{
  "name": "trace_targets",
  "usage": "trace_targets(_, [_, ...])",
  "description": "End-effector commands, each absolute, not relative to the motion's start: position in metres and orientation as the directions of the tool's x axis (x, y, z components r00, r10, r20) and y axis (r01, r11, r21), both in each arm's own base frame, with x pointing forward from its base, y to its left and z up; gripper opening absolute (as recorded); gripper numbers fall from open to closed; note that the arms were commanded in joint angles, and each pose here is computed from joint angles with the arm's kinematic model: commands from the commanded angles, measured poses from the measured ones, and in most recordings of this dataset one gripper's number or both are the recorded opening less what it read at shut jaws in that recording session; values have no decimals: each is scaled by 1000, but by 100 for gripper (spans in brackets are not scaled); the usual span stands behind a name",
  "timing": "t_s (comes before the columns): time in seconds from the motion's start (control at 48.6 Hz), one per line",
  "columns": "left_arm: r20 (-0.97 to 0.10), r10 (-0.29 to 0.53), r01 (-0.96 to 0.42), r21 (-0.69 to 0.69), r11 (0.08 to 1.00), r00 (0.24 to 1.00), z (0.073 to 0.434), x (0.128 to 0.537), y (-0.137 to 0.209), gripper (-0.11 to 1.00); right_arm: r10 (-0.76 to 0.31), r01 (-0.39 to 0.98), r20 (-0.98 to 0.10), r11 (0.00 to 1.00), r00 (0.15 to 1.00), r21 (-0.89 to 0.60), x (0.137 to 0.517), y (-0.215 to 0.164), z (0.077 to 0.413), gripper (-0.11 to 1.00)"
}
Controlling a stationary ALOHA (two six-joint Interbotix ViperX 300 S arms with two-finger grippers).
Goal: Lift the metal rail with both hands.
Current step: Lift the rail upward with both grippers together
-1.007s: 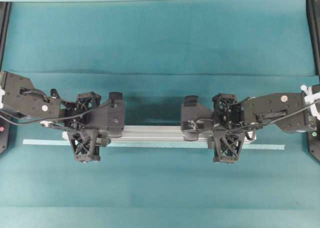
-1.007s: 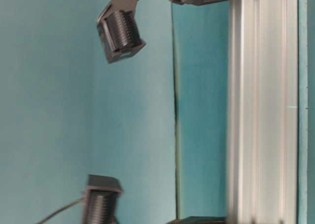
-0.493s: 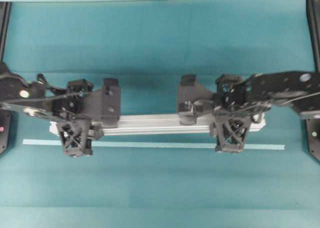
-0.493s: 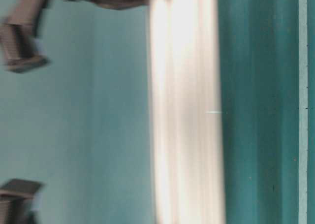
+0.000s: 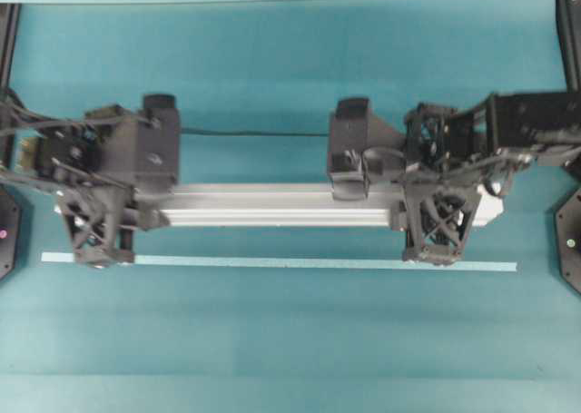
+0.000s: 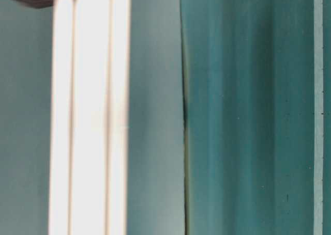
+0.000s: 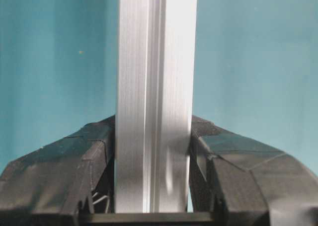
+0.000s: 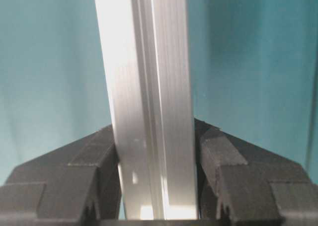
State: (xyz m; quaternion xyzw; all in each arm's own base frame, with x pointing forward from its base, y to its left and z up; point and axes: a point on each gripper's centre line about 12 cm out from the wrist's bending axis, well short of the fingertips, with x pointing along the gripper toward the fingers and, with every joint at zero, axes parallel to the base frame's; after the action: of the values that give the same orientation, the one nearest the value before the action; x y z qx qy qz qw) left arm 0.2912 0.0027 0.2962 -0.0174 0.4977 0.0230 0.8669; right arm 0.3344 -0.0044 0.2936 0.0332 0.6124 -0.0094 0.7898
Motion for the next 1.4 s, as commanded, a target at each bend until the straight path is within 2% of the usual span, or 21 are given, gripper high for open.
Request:
trace_targets(0.0, [-824,27,-58,-7,998,566,327,289,4,36,29,61,-958,997,284,49,335,-4,320,38])
trace_targets(0.164, [-793,29,-59,-9,998,609,362,287,4,36,30,58,-959,997,281,48,334,-4,345,38])
trace_targets(0.473, [-782,31,-57,-6,998,622,397,286,5,36,22,107,-951,993,307,57,331,-6,399,38])
trace_targets(0.699, [-726,35,-60,-8,998,687,429,287,6,36,5,122,-944,991,330,48,322,-7,433,38])
trace_targets(0.966, [-700,38,-63,-11,998,713,443,286,7,36,5,118,-937,992,349,49,323,-7,439,38])
trace_targets(1.377, [-697,40,-37,19,999,716,445,288,8,36,3,120,-948,992,320,44,324,-7,429,38])
